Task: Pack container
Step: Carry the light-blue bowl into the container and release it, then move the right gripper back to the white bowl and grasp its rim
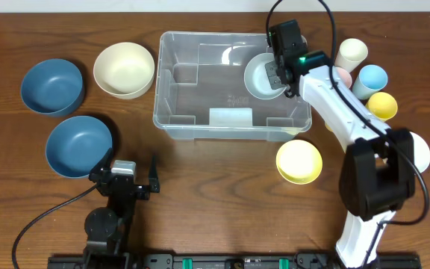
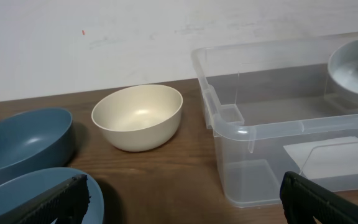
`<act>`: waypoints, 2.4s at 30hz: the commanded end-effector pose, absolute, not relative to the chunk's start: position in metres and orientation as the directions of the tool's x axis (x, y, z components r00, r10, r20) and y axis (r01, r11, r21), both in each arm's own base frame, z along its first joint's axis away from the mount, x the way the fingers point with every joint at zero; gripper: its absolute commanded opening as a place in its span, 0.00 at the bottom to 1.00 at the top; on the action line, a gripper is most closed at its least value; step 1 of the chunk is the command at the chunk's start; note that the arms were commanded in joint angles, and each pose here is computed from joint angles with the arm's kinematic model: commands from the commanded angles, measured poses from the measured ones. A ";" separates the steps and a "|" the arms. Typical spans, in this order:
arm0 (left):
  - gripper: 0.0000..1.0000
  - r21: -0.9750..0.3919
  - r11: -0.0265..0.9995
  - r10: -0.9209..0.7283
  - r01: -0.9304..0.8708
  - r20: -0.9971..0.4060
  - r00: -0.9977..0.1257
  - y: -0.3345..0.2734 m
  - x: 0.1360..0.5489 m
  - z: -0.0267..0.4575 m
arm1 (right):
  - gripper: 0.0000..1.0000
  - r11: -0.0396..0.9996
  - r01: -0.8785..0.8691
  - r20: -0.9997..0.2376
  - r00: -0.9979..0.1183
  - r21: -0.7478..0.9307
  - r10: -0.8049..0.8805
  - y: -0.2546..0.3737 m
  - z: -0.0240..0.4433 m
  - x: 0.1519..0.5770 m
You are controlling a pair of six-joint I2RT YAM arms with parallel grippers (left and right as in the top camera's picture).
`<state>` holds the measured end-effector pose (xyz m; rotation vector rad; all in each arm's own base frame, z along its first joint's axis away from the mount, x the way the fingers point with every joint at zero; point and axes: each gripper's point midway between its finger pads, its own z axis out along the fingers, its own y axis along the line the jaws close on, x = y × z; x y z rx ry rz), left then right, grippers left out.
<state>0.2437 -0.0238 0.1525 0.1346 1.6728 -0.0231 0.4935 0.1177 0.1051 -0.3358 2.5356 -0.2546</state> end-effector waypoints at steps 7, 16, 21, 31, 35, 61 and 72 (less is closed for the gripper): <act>0.98 0.076 0.993 0.089 0.090 -0.985 -0.148 -0.021 0.243 0.137 | 0.01 0.939 -0.193 -0.515 -0.796 -0.283 -0.319 0.123 0.085 0.511; 0.98 0.076 0.993 0.089 0.091 -0.985 -0.148 -0.021 0.243 0.137 | 0.15 0.927 -0.204 -0.536 -0.768 -0.314 -0.350 0.122 0.084 0.523; 0.98 0.076 0.993 0.089 0.091 -0.985 -0.148 -0.021 0.243 0.137 | 0.32 0.914 -0.235 -0.532 -0.753 -0.331 -0.386 0.127 0.085 0.524; 0.98 0.076 0.993 0.089 0.090 -0.985 -0.148 -0.021 0.243 0.137 | 0.55 0.908 -0.338 -0.565 -0.711 -0.248 -0.419 0.175 0.146 0.513; 0.98 0.076 0.993 0.089 0.090 -0.985 -0.148 -0.021 0.243 0.137 | 0.68 0.940 -0.303 -0.575 -0.745 -0.158 -0.337 0.189 0.201 0.489; 0.98 0.076 0.993 0.089 0.090 -0.985 -0.148 -0.021 0.243 0.137 | 0.71 0.795 0.607 -0.291 -0.760 0.004 0.581 -0.089 0.254 0.313; 0.98 0.076 0.993 0.089 0.090 -0.985 -0.148 -0.021 0.243 0.137 | 0.68 0.560 0.823 -0.128 -0.548 0.097 0.827 -0.156 0.145 0.255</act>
